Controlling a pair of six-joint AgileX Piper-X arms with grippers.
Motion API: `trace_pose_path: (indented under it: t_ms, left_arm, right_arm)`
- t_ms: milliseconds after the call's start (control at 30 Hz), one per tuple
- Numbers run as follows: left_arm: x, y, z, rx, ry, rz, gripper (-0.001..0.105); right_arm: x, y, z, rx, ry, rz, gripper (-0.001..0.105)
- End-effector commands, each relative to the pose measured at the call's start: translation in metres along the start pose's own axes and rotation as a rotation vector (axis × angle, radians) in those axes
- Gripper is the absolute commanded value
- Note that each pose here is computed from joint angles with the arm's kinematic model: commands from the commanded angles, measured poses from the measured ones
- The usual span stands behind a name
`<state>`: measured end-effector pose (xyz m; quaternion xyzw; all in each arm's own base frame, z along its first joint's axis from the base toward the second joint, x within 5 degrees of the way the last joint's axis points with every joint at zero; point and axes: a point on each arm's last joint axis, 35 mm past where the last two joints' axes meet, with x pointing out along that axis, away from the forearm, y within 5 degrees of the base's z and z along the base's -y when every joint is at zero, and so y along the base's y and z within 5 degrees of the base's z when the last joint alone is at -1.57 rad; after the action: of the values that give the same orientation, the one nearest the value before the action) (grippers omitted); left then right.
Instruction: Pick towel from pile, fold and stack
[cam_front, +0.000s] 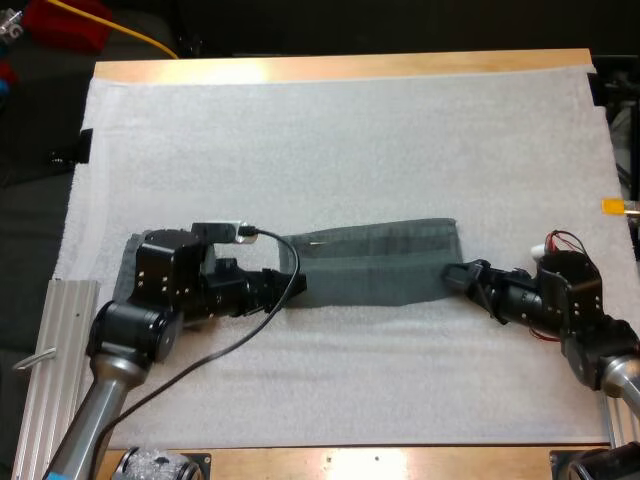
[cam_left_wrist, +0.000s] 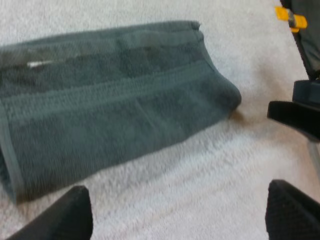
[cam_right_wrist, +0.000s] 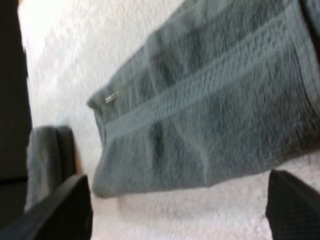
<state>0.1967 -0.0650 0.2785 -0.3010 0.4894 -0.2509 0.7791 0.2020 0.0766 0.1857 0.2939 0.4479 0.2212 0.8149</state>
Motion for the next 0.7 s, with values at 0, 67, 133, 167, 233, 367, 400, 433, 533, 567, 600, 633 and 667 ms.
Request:
trace_pose_path:
  t_ms: [0,67,133,167,233,367,400,433,533,567,600,633,667]
  left_arm:
    - [-0.005,-0.003,-0.002,0.006,0.008,-0.016,0.069]
    - [-0.007,-0.004,-0.005,0.011,0.019,-0.02,0.069]
    - [-0.01,-0.005,-0.008,0.018,0.03,-0.026,0.069]
    - [-0.012,-0.005,-0.01,0.018,0.039,-0.026,0.069]
    - [-0.013,-0.005,-0.012,0.016,0.05,-0.026,0.069]
    - [-0.013,-0.004,-0.013,0.009,0.064,-0.028,0.069]
    - [-0.013,-0.004,-0.013,0.008,0.065,-0.027,0.069]
    - [-0.013,-0.004,-0.014,0.006,0.071,-0.031,0.069]
    - [-0.013,-0.004,-0.015,0.002,0.079,-0.036,0.069]
    - [-0.013,-0.004,-0.015,0.002,0.079,-0.036,0.069]
    - [-0.013,-0.004,-0.015,0.002,0.079,-0.036,0.069]
    - [-0.013,-0.004,-0.015,0.001,0.08,-0.039,0.069]
    - [-0.013,-0.005,-0.015,0.001,0.083,-0.044,0.069]
  right_arm:
    - [-0.004,0.001,0.001,-0.018,-0.004,-0.015,0.07]
    - [-0.006,0.002,0.001,-0.039,-0.011,-0.024,0.07]
    - [-0.008,0.003,0.001,-0.06,-0.006,-0.042,0.07]
    - [-0.01,0.005,0.004,-0.088,0.002,-0.062,0.07]
    - [-0.012,0.009,0.008,-0.142,0.008,-0.098,0.07]
    - [-0.019,0.018,0.019,-0.234,0.019,-0.16,0.07]
    - [-0.021,0.02,0.021,-0.256,0.022,-0.175,0.07]
    - [-0.023,0.022,0.023,-0.28,0.028,-0.195,0.07]
    - [-0.027,0.022,0.03,-0.301,0.054,-0.225,0.07]
    - [-0.028,0.018,0.033,-0.291,0.058,-0.235,0.07]
    - [-0.029,0.015,0.036,-0.282,0.059,-0.239,0.07]
    - [-0.03,0.013,0.038,-0.277,0.065,-0.236,0.07]
    - [-0.032,0.007,0.043,-0.253,0.072,-0.214,0.07]
